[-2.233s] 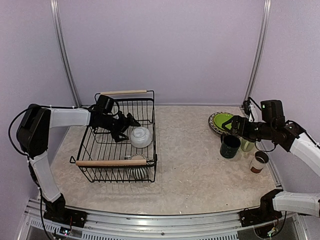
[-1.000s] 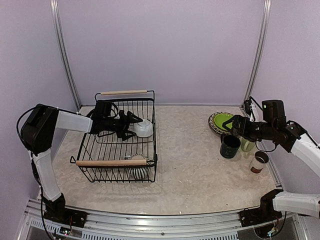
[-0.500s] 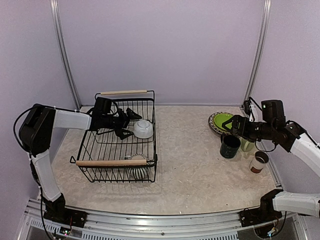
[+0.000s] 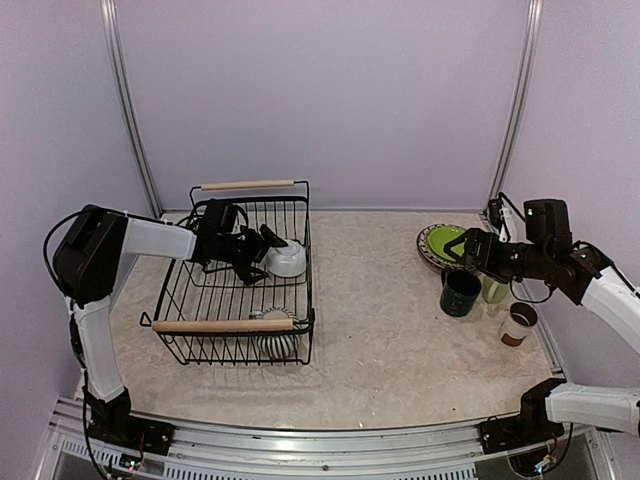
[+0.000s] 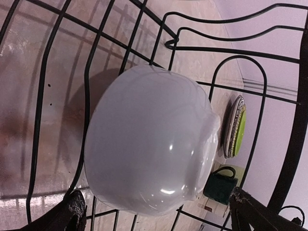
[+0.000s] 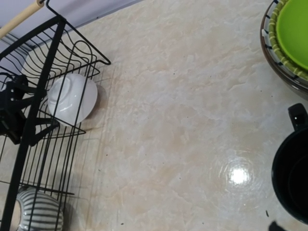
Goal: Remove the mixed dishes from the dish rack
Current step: Grab the bowl from the dish rack.
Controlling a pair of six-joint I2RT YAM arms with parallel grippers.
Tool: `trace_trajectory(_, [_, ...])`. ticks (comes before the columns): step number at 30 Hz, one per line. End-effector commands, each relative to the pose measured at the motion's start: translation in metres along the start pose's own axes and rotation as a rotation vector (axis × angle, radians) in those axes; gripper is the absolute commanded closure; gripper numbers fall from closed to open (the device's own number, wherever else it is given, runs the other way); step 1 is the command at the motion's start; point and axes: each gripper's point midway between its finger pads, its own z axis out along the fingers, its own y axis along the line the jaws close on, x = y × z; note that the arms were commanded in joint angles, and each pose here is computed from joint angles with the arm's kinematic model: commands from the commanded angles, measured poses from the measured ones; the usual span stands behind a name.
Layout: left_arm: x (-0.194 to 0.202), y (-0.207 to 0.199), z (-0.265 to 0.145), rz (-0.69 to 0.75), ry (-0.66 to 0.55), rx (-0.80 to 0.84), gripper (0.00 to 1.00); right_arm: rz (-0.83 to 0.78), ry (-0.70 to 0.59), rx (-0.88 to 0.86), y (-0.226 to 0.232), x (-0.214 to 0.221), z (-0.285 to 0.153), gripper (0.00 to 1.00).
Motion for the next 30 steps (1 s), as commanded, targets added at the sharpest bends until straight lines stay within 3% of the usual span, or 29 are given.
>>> trace_trajectory(1, [-0.010, 0.014, 0.009, -0.002, -0.057, -0.049, 0.01, -0.003, -0.017, -0.013, 0.003, -0.004, -0.003, 0.00])
trace_trajectory(15, [-0.024, 0.015, 0.025, 0.027, -0.144, -0.056, 0.05, -0.004, -0.028, -0.023, 0.007, -0.010, -0.004, 0.00])
trace_trajectory(21, [-0.021, 0.011, 0.033, 0.060, -0.148, -0.077, 0.20, 0.003, -0.024, -0.025, 0.007, -0.009, -0.001, 0.00])
trace_trajectory(26, [-0.021, 0.007, 0.035, 0.074, -0.139, -0.077, 0.40, 0.001, -0.034, -0.025, 0.008, -0.012, -0.003, 0.00])
trace_trajectory(30, [-0.021, 0.000, 0.028, 0.100, -0.139, -0.073, 0.47, 0.000, -0.031, -0.024, 0.008, -0.011, -0.003, 0.00])
